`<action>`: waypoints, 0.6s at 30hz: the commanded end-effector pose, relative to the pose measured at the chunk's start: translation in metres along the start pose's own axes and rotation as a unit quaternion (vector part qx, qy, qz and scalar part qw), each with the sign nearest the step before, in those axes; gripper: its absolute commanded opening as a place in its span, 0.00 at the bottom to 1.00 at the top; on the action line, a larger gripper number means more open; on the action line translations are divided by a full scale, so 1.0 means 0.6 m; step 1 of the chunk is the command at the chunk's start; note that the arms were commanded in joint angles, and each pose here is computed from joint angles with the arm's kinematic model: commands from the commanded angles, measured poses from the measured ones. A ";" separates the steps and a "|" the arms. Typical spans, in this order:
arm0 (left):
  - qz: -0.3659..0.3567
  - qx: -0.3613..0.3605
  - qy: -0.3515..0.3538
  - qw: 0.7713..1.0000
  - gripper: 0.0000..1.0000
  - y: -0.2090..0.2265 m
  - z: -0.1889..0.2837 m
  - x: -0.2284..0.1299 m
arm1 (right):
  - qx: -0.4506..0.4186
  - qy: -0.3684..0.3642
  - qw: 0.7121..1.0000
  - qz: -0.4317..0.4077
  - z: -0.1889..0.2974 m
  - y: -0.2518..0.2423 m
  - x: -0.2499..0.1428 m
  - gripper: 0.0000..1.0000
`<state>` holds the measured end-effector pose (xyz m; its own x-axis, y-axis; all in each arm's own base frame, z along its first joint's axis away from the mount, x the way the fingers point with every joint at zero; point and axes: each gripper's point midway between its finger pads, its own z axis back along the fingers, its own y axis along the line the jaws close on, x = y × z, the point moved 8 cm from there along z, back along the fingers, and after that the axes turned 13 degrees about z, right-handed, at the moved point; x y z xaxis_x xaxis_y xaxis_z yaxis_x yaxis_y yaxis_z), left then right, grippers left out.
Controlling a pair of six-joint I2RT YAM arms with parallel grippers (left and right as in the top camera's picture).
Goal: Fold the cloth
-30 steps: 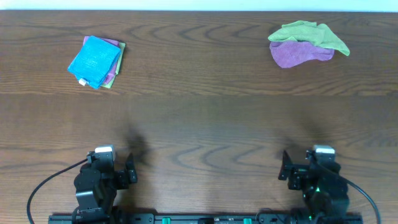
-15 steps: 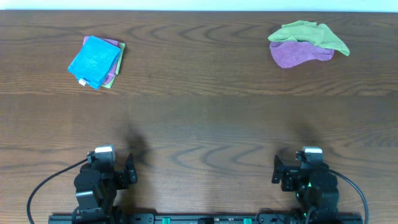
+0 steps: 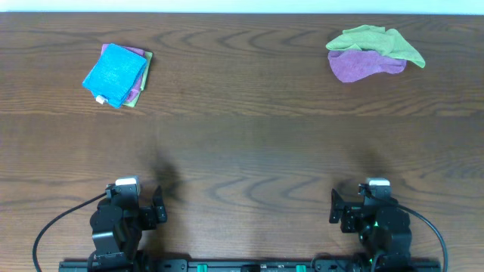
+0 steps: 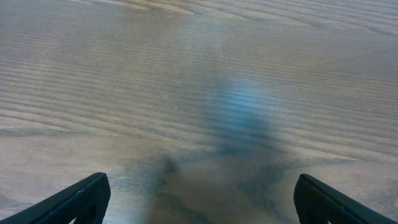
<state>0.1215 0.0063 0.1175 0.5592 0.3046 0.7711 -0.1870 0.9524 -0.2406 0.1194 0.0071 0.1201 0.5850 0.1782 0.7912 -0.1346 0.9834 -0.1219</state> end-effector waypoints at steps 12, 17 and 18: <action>-0.008 -0.007 0.013 1.000 0.95 -0.004 -0.003 -0.010 | 0.001 0.000 1.000 -0.004 -0.003 0.000 -0.004 0.99; -0.010 -0.009 0.014 1.000 0.95 -0.005 -0.003 -0.011 | 0.001 0.000 1.000 -0.004 -0.003 0.000 -0.004 0.99; -0.010 -0.009 0.014 1.000 0.95 -0.005 -0.003 -0.011 | 0.001 0.000 1.000 -0.004 -0.003 0.000 -0.004 0.99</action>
<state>0.1217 0.0010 0.1176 0.5717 0.2799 0.7713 -0.1451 0.9597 -0.2407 0.1194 0.0073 0.1201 0.5848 0.1778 0.7915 -0.1365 0.9833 -0.1200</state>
